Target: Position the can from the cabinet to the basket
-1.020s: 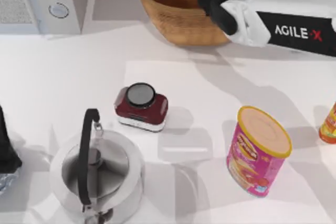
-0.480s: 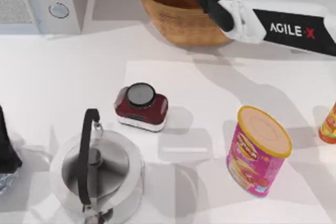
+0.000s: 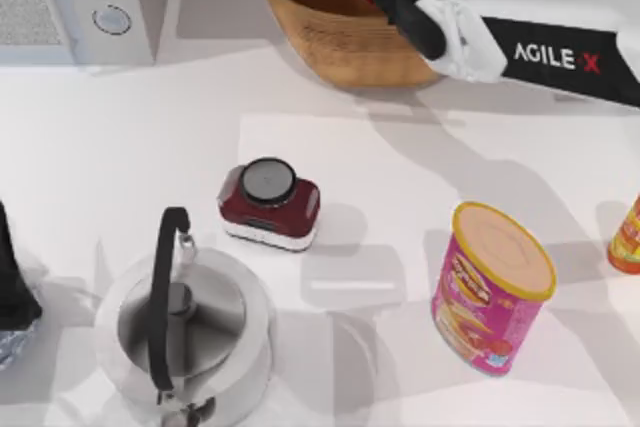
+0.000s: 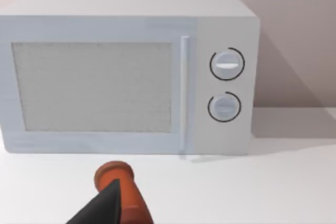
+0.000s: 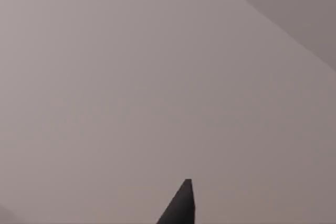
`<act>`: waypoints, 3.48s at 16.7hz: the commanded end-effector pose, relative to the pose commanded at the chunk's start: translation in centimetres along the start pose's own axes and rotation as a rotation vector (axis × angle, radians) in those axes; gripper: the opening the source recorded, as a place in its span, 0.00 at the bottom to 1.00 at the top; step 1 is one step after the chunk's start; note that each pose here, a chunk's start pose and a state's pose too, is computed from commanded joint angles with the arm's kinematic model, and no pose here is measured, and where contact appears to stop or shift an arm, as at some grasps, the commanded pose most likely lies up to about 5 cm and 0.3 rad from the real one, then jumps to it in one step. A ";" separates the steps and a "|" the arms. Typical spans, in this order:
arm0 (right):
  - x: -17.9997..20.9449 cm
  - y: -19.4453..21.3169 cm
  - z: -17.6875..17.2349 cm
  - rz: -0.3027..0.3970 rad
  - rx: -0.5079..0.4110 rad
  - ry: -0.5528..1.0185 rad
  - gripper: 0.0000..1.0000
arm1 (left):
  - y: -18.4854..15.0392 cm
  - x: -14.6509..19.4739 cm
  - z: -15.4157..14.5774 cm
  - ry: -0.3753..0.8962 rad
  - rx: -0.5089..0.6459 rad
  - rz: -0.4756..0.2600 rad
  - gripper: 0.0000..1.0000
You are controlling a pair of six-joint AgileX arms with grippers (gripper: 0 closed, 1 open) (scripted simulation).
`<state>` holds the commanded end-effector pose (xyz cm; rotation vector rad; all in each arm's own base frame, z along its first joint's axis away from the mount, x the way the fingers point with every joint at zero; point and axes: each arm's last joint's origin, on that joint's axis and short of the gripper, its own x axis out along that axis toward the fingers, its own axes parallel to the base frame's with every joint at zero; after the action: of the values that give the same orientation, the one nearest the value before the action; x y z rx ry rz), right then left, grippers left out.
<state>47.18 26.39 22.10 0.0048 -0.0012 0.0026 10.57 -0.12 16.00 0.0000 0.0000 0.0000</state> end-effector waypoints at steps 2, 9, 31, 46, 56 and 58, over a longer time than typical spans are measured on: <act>0.0 0.0 0.0 0.000 0.000 0.000 0.83 | 0.0 0.0 0.0 0.000 0.000 0.000 1.00; 0.0 0.0 0.0 0.000 0.000 0.000 1.00 | 0.0 0.0 0.0 0.000 0.000 0.000 1.00; 0.0 0.0 0.0 0.000 0.000 0.000 1.00 | 0.0 0.0 0.0 0.000 0.000 0.000 1.00; -7.2 -10.8 8.4 -0.032 -0.007 0.037 1.00 | 0.0 0.0 0.0 0.000 0.000 0.000 1.00; -29.0 -24.0 7.8 -0.041 0.004 0.015 1.00 | 0.0 0.0 0.0 0.000 0.000 0.000 1.00; -32.3 -25.1 5.0 -0.035 0.003 0.004 1.00 | 0.0 0.0 0.0 0.000 0.000 0.000 1.00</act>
<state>14.91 1.21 26.89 0.0080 0.0025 -0.0322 10.57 -0.12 16.00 0.0000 0.0000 0.0000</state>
